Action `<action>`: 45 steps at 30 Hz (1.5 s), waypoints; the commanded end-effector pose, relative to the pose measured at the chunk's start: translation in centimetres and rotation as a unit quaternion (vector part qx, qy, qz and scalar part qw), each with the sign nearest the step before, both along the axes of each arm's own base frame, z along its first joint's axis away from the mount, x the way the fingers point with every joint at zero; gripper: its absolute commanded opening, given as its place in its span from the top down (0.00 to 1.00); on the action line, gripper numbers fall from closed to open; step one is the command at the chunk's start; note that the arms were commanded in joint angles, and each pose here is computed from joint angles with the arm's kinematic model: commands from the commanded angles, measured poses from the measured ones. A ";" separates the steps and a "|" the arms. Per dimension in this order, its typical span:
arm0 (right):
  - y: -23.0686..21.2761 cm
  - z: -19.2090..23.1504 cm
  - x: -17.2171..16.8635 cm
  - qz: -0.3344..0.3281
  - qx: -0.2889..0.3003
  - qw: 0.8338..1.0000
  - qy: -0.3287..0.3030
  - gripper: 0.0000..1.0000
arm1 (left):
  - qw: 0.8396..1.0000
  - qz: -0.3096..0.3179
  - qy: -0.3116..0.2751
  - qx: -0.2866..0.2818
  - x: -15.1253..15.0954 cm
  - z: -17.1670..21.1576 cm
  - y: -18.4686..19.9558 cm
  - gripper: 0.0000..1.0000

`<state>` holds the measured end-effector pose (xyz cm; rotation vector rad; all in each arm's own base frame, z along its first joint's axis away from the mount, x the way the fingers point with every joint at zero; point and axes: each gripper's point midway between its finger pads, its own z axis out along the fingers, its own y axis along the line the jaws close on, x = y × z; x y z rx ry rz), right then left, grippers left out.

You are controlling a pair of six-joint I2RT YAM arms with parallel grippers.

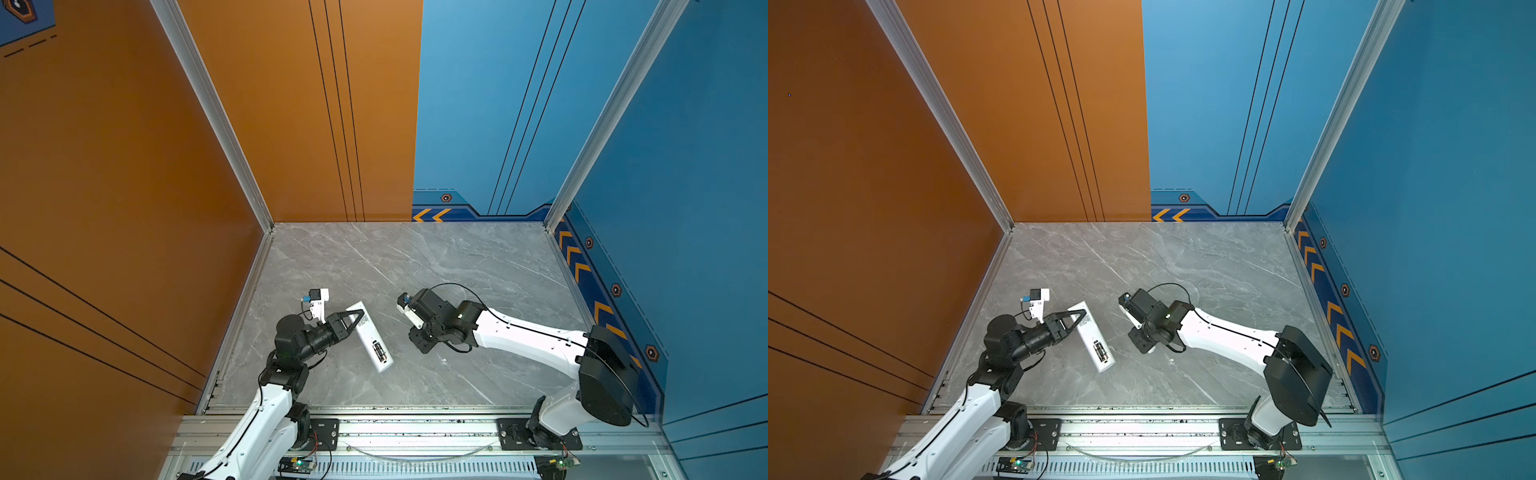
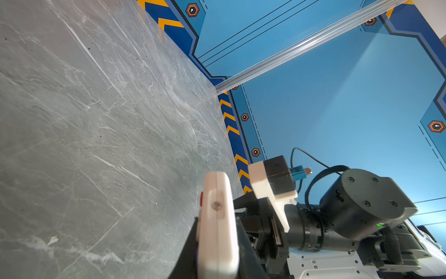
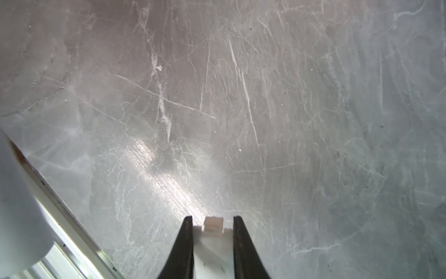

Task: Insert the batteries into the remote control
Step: 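Carry the cover with the right gripper to the remote's battery compartment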

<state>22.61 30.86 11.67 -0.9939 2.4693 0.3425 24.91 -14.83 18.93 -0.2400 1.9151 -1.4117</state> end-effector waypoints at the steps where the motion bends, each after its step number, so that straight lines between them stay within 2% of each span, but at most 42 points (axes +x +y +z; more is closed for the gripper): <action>1: 0.1 1.4 0.0 -0.024 0.027 0.999 -0.019 0.84 | 1.000 0.009 -0.012 -0.006 0.2 0.8 0.4 1.00; 16: 2.0 6.9 -1.4 -0.046 0.147 0.987 -0.053 0.85 | 1.000 0.017 -0.014 -0.008 0.2 0.9 0.7 1.00; 45: 7.6 10.1 -4.6 -0.009 0.228 0.970 -0.087 0.89 | 0.999 0.026 -0.015 -0.013 0.1 0.9 1.1 1.00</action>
